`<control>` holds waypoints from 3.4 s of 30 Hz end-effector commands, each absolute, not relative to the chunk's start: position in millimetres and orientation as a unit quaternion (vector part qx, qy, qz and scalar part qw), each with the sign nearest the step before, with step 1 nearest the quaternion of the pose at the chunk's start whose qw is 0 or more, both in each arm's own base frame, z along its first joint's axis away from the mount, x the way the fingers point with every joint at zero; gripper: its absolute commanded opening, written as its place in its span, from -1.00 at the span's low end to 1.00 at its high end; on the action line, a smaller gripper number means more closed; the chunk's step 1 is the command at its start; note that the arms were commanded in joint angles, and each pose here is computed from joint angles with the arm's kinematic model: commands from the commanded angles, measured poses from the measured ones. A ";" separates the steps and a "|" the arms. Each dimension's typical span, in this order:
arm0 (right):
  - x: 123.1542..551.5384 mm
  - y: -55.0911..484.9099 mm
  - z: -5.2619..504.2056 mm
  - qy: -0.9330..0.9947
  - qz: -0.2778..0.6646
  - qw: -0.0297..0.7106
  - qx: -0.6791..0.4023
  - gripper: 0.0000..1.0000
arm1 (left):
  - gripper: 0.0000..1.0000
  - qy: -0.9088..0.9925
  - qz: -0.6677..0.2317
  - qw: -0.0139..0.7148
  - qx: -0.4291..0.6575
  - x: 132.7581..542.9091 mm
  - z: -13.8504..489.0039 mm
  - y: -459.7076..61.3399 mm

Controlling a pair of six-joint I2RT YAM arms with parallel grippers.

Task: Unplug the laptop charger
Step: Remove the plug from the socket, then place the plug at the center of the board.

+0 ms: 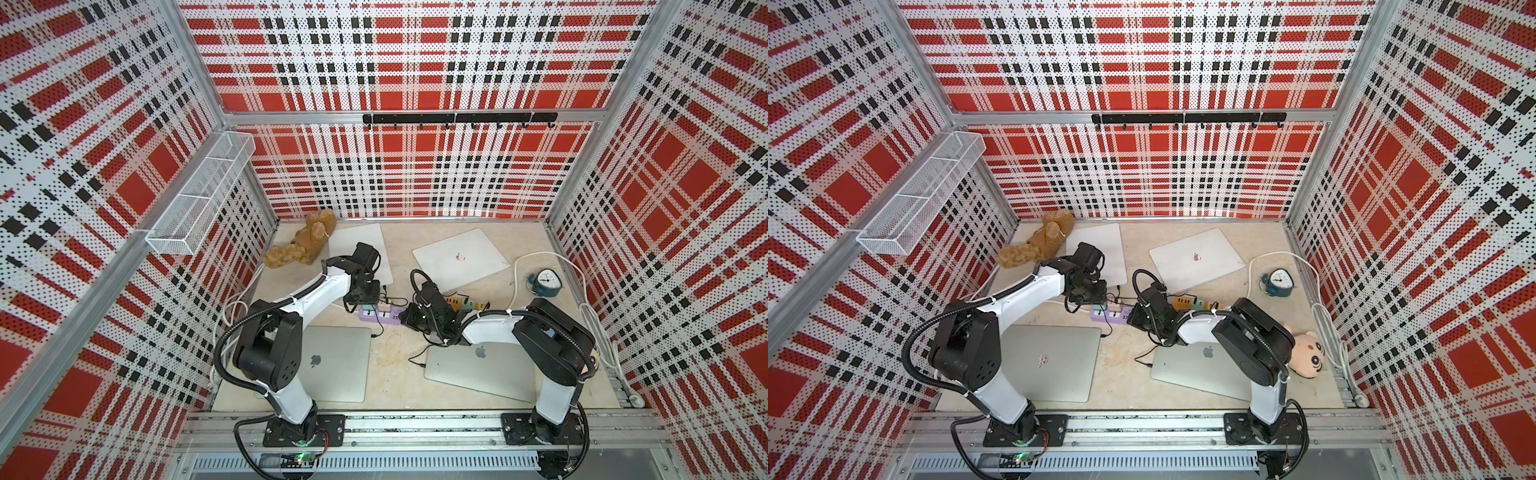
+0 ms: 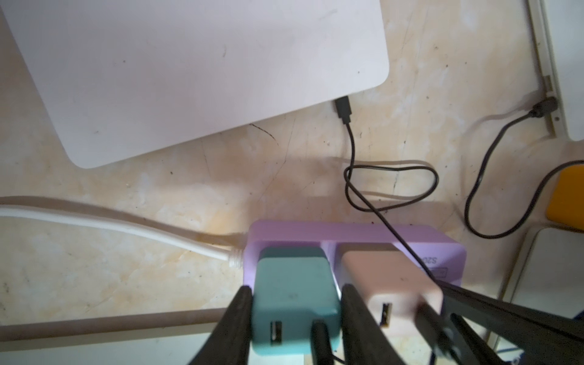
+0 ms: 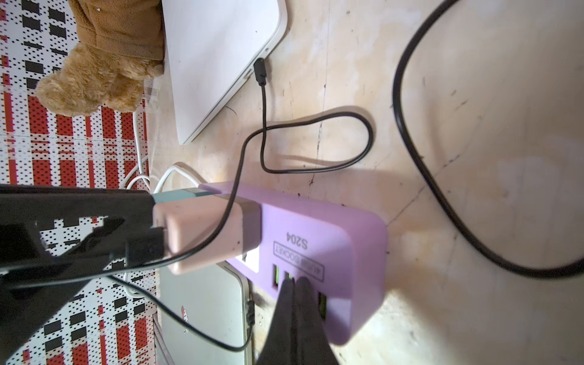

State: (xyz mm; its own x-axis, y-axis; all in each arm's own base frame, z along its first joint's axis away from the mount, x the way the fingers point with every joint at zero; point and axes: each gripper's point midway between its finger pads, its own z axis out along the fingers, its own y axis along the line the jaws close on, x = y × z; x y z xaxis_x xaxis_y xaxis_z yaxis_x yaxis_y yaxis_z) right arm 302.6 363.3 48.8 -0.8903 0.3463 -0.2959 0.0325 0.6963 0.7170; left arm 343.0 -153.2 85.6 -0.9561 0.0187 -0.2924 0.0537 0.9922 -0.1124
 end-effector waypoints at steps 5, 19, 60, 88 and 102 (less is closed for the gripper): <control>276.8 328.6 -17.9 0.941 0.273 0.161 0.123 -1.00 | -0.76 0.986 -0.065 0.154 0.028 340.4 98.0 -158.1; 278.8 330.7 -13.1 0.939 0.277 0.165 0.120 -1.00 | -0.78 0.984 -0.068 0.160 0.025 340.4 110.4 -155.5; 305.1 382.7 107.5 0.884 0.403 0.234 0.046 -0.99 | -0.79 0.977 -0.072 0.200 -0.014 300.9 147.2 -134.7; 291.7 325.4 144.5 0.879 0.364 0.305 0.050 -0.96 | -0.80 0.961 -0.125 0.243 -0.044 230.4 132.3 -173.5; 289.2 301.5 153.6 0.875 0.355 0.326 0.048 -0.95 | -0.80 0.948 -0.137 0.282 -0.055 203.7 105.3 -193.6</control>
